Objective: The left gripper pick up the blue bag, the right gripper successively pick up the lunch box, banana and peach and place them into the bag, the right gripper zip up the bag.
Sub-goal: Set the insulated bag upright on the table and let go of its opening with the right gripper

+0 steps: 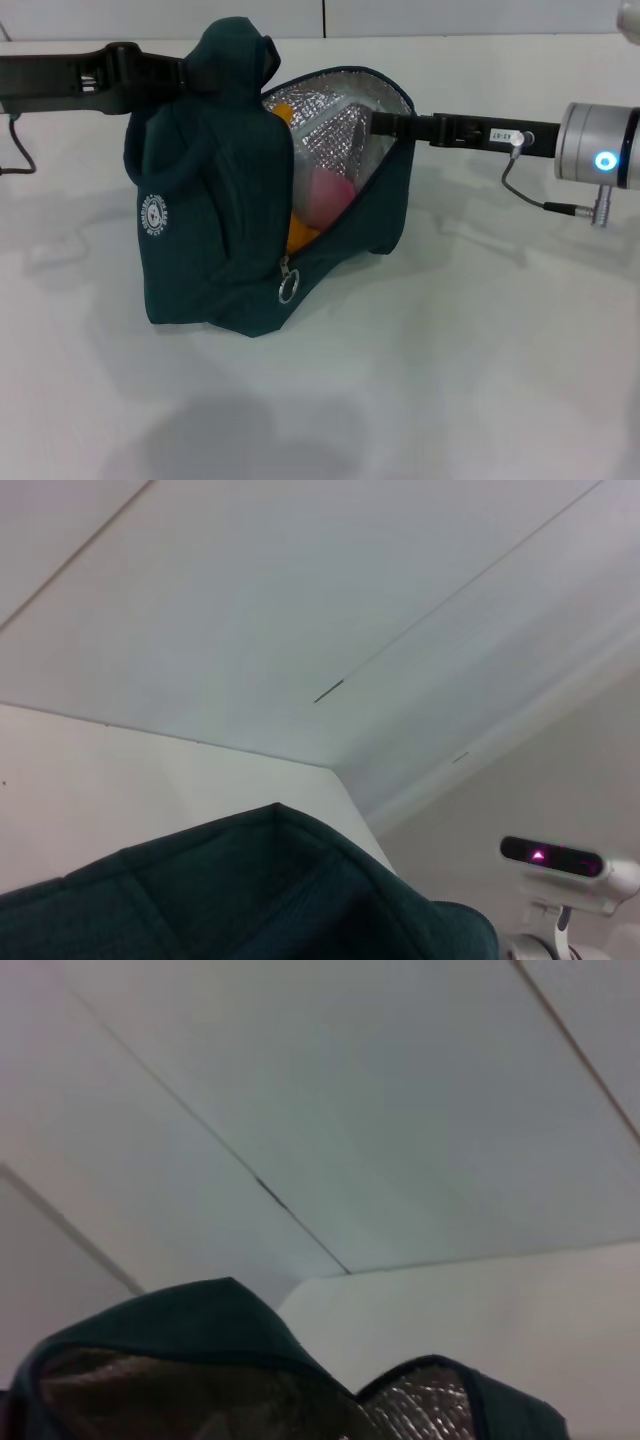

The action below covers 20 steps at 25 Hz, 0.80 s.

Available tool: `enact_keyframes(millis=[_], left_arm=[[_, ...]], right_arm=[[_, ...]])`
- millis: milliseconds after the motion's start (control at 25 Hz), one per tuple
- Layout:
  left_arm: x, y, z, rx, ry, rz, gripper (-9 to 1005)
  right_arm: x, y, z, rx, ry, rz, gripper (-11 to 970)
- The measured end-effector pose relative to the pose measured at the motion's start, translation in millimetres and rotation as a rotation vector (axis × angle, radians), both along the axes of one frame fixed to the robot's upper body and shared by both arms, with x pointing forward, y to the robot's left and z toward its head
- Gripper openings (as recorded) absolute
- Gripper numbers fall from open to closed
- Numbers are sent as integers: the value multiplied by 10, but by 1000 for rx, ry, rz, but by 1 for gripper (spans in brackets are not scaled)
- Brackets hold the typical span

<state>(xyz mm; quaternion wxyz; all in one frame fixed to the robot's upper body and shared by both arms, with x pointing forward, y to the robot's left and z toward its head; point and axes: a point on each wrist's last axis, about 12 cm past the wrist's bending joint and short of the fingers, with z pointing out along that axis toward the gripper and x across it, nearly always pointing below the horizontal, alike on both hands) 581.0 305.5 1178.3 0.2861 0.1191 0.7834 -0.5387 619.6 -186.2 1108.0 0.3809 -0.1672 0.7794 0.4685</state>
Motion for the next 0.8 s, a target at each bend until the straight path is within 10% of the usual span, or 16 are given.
enact_keyframes(millis=[800], left_arm=[[24, -69, 16, 3, 1, -29, 41]], right_arm=[[-85, -109, 82, 87, -101, 19, 70]])
